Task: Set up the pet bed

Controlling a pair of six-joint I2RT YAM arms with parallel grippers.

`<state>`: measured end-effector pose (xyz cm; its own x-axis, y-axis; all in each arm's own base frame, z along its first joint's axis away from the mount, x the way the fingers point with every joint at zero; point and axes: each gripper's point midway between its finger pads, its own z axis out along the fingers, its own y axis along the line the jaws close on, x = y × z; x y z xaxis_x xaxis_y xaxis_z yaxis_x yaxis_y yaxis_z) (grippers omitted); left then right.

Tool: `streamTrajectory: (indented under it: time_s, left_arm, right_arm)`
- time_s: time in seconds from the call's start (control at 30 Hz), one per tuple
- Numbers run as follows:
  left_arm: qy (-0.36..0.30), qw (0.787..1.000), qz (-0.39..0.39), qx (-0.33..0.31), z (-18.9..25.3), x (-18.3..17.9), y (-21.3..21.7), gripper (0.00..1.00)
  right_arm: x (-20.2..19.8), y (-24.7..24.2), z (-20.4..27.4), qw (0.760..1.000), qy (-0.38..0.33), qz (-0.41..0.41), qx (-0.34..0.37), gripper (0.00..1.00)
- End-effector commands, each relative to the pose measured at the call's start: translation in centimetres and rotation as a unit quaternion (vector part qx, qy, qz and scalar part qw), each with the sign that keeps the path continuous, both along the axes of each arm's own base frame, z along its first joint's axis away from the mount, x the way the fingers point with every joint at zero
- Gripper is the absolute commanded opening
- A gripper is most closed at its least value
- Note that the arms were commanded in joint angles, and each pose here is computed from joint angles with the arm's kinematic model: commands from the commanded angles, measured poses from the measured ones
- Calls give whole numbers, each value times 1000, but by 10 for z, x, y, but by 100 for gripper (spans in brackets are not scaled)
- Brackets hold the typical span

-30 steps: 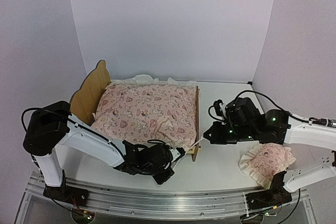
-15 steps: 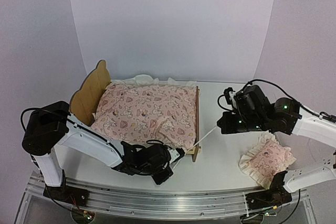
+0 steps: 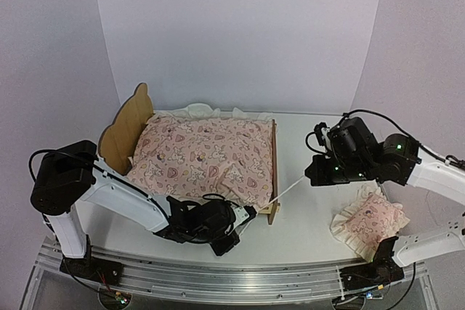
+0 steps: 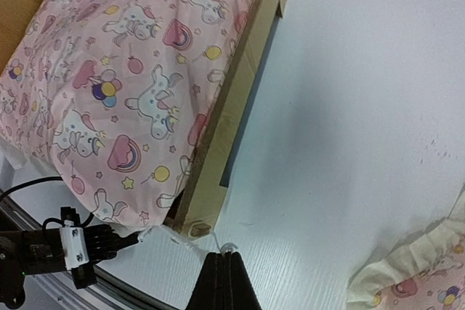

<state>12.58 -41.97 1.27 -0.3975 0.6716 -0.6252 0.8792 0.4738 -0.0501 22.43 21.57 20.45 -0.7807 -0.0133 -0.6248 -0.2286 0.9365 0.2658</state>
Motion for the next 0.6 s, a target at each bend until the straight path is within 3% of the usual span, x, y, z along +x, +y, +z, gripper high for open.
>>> streamTrajectory:
  time_s: [0.0, 0.17, 0.43, 0.57]
  left_arm:
    - [12, 998, -64, 16, -14, -19, 3, 0]
    - [16, 995, -102, -13, -9, -30, -15, 0]
    - [9, 988, -146, -40, -7, -41, -32, 0]
    - [13, 980, -192, -45, -9, -58, -37, 0]
  right_arm:
    - [-31, -9, -64, 988, 126, -66, 53, 0]
    - [-59, -22, -112, 971, 195, -111, 87, 0]
    - [-65, -37, -139, 969, 207, -128, 49, 0]
    - [-56, -59, -144, 972, 164, -167, 28, 0]
